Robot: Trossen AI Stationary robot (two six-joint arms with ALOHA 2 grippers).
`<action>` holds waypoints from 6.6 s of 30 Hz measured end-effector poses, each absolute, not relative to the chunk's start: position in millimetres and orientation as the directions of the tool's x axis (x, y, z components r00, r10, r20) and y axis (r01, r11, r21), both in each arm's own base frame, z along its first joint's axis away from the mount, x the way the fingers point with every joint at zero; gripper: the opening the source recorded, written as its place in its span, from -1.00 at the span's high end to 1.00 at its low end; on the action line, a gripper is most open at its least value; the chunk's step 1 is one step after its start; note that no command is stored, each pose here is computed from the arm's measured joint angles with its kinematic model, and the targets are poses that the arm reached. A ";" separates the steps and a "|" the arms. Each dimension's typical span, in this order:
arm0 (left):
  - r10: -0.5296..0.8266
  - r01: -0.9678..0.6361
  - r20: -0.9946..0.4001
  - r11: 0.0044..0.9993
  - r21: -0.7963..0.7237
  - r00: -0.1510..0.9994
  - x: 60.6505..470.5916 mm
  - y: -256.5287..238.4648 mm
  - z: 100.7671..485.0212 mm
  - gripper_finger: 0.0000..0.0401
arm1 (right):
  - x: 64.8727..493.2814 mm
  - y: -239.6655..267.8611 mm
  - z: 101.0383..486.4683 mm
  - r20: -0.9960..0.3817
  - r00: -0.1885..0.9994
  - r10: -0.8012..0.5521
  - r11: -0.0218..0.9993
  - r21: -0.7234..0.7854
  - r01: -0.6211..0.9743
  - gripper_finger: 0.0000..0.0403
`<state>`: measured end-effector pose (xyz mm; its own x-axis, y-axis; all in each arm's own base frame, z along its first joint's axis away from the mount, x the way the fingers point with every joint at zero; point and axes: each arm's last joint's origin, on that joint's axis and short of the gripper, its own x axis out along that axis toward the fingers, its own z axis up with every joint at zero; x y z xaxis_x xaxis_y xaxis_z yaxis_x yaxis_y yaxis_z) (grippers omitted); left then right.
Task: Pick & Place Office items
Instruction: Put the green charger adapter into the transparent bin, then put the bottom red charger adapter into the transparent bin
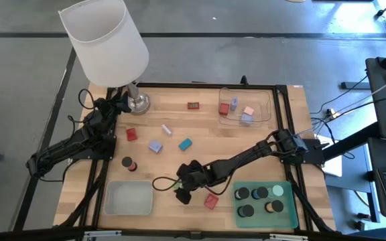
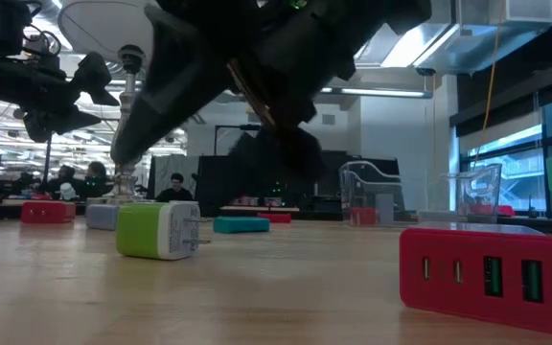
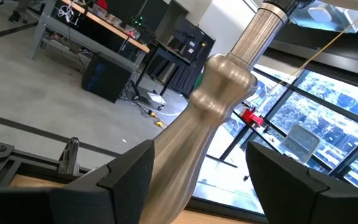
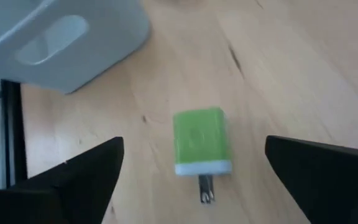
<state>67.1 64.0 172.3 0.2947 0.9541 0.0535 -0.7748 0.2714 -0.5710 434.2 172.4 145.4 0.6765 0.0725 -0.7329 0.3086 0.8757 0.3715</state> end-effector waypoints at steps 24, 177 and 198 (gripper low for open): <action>0.954 -0.775 0.053 0.271 -0.571 0.294 67.1 64.0 172.3 -0.25 | 441.1 173.5 114.7 -0.716 0.697 -0.031 0.970 0.147 0.194 -0.30; 0.954 -0.775 0.054 0.271 -0.571 0.295 67.1 64.0 172.4 -0.25 | 296.4 -13.8 266.8 -0.590 0.757 0.281 0.928 0.367 -0.058 0.05; 0.954 -0.775 0.053 0.271 -0.571 0.294 67.1 64.1 172.3 -0.25 | 319.5 47.6 231.0 -0.687 0.727 0.008 0.726 0.504 0.468 0.05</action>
